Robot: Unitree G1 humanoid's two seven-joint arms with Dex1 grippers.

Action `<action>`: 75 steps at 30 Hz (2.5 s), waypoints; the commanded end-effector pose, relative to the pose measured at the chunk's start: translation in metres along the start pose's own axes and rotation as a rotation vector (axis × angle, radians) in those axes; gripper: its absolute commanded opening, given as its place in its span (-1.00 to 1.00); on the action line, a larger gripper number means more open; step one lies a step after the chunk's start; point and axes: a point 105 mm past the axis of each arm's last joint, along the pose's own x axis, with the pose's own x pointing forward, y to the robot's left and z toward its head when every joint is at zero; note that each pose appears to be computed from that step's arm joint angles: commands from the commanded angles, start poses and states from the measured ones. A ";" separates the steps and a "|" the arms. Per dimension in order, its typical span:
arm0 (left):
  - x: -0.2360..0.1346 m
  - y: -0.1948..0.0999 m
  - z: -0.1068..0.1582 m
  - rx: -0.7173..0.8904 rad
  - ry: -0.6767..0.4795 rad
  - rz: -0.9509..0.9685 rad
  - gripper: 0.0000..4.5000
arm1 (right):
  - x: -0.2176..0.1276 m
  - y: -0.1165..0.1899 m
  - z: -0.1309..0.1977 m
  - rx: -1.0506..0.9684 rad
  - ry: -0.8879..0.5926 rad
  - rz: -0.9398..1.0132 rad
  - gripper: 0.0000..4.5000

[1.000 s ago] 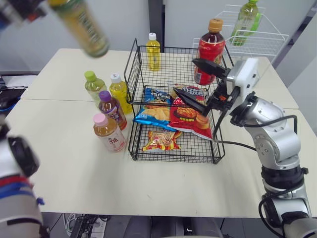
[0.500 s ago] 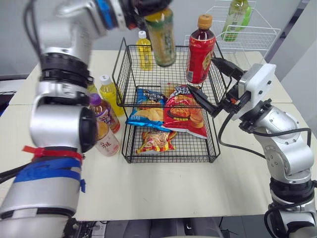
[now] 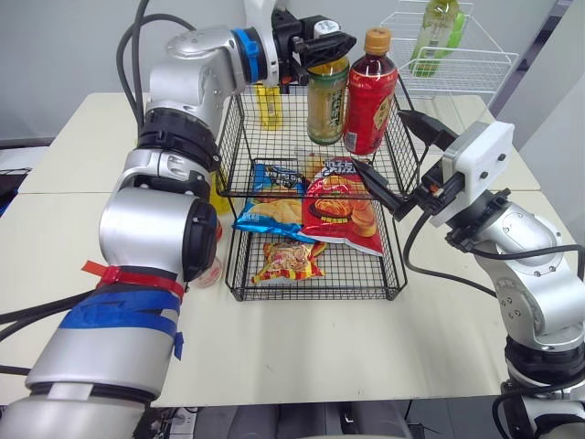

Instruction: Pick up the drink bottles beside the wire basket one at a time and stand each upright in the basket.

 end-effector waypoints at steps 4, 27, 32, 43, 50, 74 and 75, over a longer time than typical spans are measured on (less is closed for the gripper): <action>-0.018 0.007 0.038 0.026 -0.093 0.020 0.99 | -0.002 -0.002 0.014 -0.018 -0.049 -0.004 1.00; -0.350 0.043 -0.011 0.162 0.064 0.972 0.99 | 0.036 0.029 0.019 0.180 -0.174 0.388 1.00; -0.401 -0.020 -0.060 -0.004 0.195 1.030 0.99 | 0.043 0.036 0.017 0.208 -0.193 0.469 1.00; -0.426 -0.110 -0.092 -0.216 0.253 1.097 0.99 | 0.053 0.044 0.014 0.220 -0.231 0.550 1.00; -0.409 -0.104 -0.088 -0.208 0.215 1.074 0.99 | 0.054 0.043 0.013 0.211 -0.234 0.548 1.00; -0.259 0.052 -0.104 -0.006 0.174 0.918 0.99 | 0.039 0.031 0.019 0.132 -0.181 0.381 1.00; -0.254 0.056 -0.106 -0.007 0.178 0.917 0.99 | 0.039 0.031 0.019 0.128 -0.180 0.375 1.00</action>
